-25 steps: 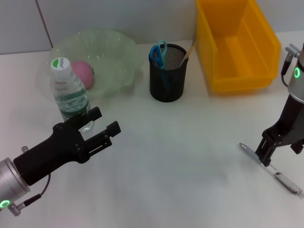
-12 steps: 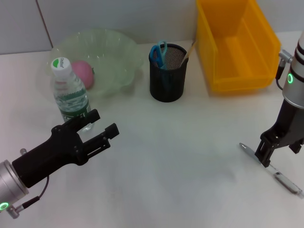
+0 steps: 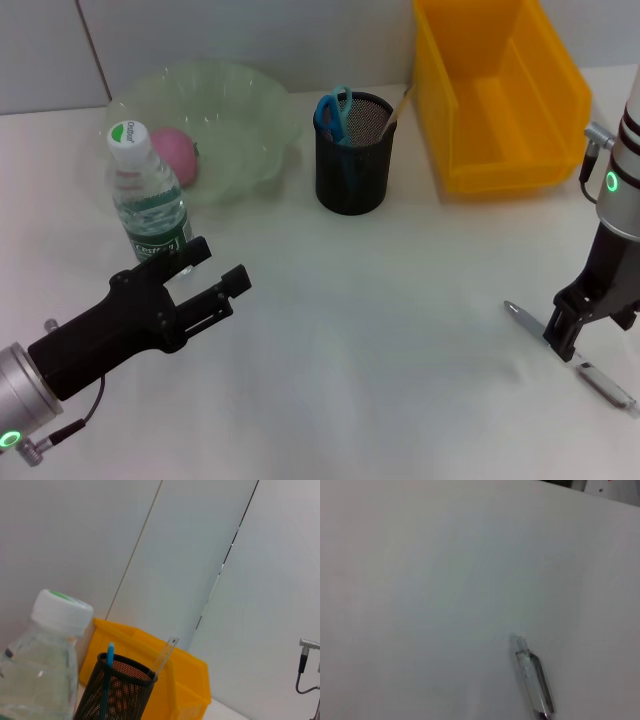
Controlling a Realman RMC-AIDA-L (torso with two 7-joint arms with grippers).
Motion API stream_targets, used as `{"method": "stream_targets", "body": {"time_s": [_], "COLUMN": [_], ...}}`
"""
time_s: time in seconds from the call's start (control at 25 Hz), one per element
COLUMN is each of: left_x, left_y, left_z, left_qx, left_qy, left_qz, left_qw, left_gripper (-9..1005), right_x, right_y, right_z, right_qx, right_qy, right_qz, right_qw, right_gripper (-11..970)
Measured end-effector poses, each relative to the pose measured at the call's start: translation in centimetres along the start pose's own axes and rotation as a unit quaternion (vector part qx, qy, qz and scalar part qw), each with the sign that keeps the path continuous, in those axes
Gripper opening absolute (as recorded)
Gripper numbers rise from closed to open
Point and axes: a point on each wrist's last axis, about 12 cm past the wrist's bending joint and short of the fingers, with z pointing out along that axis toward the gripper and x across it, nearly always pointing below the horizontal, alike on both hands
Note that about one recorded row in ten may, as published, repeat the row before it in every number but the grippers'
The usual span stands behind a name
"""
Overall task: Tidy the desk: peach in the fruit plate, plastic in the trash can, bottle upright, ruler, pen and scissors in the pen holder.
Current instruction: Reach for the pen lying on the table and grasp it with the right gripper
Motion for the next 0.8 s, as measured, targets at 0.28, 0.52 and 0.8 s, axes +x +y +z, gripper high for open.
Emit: {"method": "stream_targets", "body": {"time_s": [0.28, 0.52, 0.8], "left_x": [-0.1, 0.0, 0.0], "left_y": [0.2, 0.2, 0.2], "left_z": [0.1, 0.2, 0.1], "left_qx": [-0.001, -0.001, -0.001], "left_qy": [0.003, 0.007, 0.008], "left_qz": [-0.002, -0.003, -0.003], "left_qw": [1.0, 1.0, 1.0], "left_gripper": [784, 785, 784], "right_x": [-0.1, 0.0, -0.1], "right_y": [0.1, -0.1, 0.1], "right_z": [0.5, 1.1, 1.8], "right_qx": [0.011, 0.014, 0.017], "right_qy": [0.007, 0.007, 0.017], "right_qz": [-0.014, -0.015, -0.011], "right_qw": [1.0, 1.0, 1.0], "right_gripper": [796, 796, 795]}}
